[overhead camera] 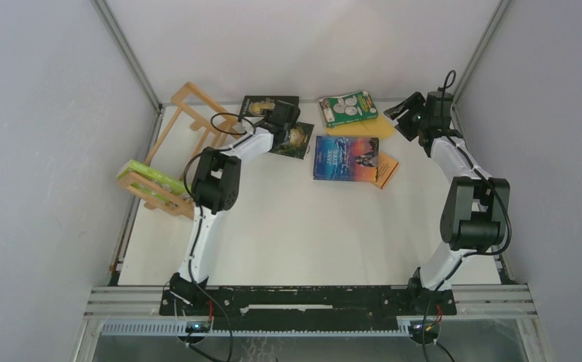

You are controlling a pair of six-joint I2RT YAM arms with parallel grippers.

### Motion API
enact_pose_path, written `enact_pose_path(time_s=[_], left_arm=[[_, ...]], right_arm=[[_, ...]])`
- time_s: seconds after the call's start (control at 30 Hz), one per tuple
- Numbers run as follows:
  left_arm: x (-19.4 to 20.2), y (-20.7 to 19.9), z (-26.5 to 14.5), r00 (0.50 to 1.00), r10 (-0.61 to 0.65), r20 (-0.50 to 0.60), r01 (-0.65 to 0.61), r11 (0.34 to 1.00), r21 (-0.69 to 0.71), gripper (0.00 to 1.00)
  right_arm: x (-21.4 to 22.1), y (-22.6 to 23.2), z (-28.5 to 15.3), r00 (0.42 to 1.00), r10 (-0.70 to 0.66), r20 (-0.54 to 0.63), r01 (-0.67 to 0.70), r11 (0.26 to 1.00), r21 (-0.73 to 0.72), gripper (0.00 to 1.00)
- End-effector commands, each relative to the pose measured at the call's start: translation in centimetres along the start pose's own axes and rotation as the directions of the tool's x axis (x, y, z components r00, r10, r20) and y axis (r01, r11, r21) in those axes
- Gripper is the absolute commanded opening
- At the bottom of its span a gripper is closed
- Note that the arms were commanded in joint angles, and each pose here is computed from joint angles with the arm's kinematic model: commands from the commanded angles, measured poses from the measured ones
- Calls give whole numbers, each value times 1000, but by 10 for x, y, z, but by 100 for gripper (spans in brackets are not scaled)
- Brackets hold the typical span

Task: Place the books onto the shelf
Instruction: Pick up the book from the center of the board.

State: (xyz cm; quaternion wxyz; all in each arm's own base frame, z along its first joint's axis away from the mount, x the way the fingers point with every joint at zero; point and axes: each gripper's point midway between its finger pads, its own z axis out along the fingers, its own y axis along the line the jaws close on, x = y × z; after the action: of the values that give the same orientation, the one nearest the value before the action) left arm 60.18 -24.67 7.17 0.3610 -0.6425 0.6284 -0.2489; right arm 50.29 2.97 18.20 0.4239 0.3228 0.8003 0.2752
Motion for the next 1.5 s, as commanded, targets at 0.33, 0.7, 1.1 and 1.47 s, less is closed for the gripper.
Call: enact_pose_path(time_s=[0.33,0.7,1.1,1.47], left_arm=[[9,-20,39,1000,-24,-14,25,997,77,87],[6,-29,58,998,-55,-17,57,990,125,62],[5,-53,55,1000,-14,-1,14,975,220,35],[3,-91,26,998,61,-2,-57,946,320,0]], right_arm=[[-20,13,14,999,-12,53,15,998,-56,69],[-18,10,34,999,-4,34,6,999,-50,68],[-17,12,39,999,-19,31,21,998,-52,68],[-28,31,27,996,-59,71,66,993,-97,66]])
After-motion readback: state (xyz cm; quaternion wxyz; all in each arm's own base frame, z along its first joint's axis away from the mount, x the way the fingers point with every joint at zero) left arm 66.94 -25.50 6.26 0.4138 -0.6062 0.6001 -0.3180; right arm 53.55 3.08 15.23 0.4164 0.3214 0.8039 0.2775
